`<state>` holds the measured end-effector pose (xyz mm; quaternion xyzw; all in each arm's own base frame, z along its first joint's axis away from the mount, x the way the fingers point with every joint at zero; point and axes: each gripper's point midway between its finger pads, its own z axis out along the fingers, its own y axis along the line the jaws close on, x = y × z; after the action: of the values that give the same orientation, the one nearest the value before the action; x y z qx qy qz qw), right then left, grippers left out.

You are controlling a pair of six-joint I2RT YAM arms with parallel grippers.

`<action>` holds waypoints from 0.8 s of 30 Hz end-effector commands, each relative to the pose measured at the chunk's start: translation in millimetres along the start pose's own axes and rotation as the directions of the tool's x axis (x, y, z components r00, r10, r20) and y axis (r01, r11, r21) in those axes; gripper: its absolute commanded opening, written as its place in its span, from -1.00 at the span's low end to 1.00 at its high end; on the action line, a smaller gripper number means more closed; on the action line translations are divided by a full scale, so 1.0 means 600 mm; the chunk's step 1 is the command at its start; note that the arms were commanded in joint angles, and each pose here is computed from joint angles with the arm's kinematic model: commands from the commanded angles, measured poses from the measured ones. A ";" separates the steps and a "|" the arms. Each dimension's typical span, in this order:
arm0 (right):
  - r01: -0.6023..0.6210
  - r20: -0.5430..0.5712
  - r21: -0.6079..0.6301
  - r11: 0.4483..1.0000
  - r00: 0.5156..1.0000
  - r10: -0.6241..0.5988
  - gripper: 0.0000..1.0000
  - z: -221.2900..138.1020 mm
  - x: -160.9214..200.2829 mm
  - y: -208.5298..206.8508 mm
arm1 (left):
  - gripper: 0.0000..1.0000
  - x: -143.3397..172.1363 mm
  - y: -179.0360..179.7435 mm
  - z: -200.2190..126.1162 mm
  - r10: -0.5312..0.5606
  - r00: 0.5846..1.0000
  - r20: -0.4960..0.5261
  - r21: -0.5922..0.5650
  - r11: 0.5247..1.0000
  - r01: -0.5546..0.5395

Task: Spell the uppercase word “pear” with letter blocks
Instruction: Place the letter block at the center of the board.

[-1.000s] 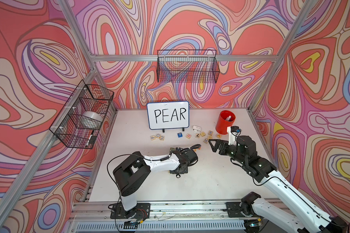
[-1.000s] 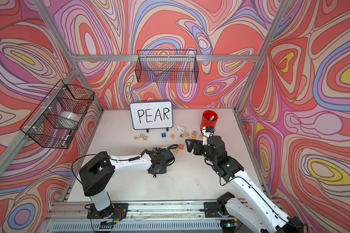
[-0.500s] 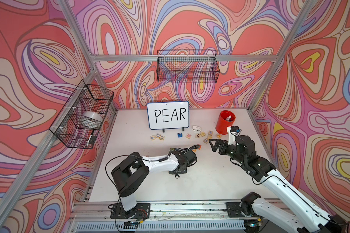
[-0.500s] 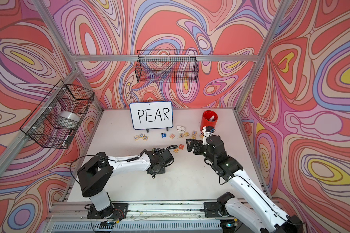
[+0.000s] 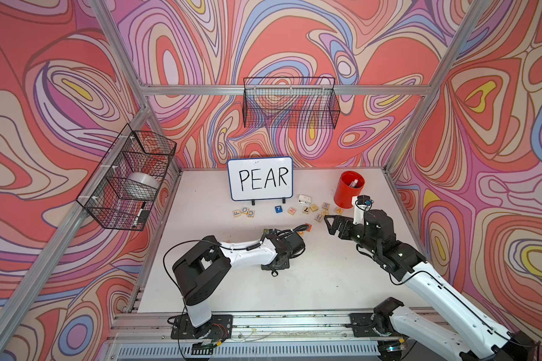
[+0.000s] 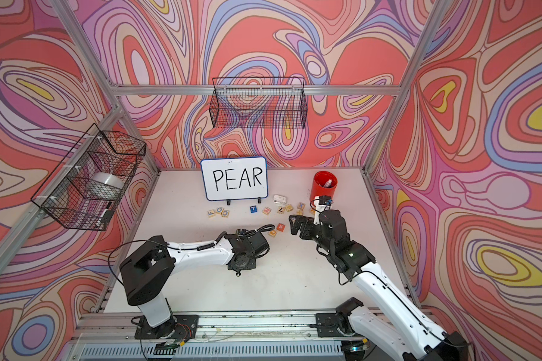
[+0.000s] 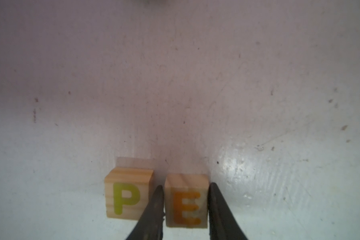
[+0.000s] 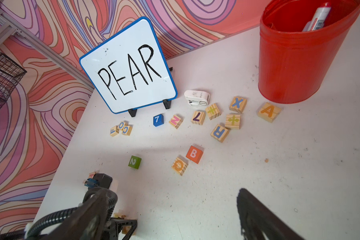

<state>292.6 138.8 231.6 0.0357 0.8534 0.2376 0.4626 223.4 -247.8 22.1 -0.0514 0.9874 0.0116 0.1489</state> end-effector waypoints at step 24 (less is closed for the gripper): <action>-0.095 0.026 0.383 0.919 0.995 0.092 0.97 -0.002 -0.005 -0.106 | 0.60 -0.138 0.039 -0.205 0.055 0.896 0.441 0.080 0.992 -0.100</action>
<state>303.3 93.1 206.1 0.1366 0.8813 0.1105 0.4387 257.8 -240.5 147.2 -0.0118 0.9444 -0.0544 0.3240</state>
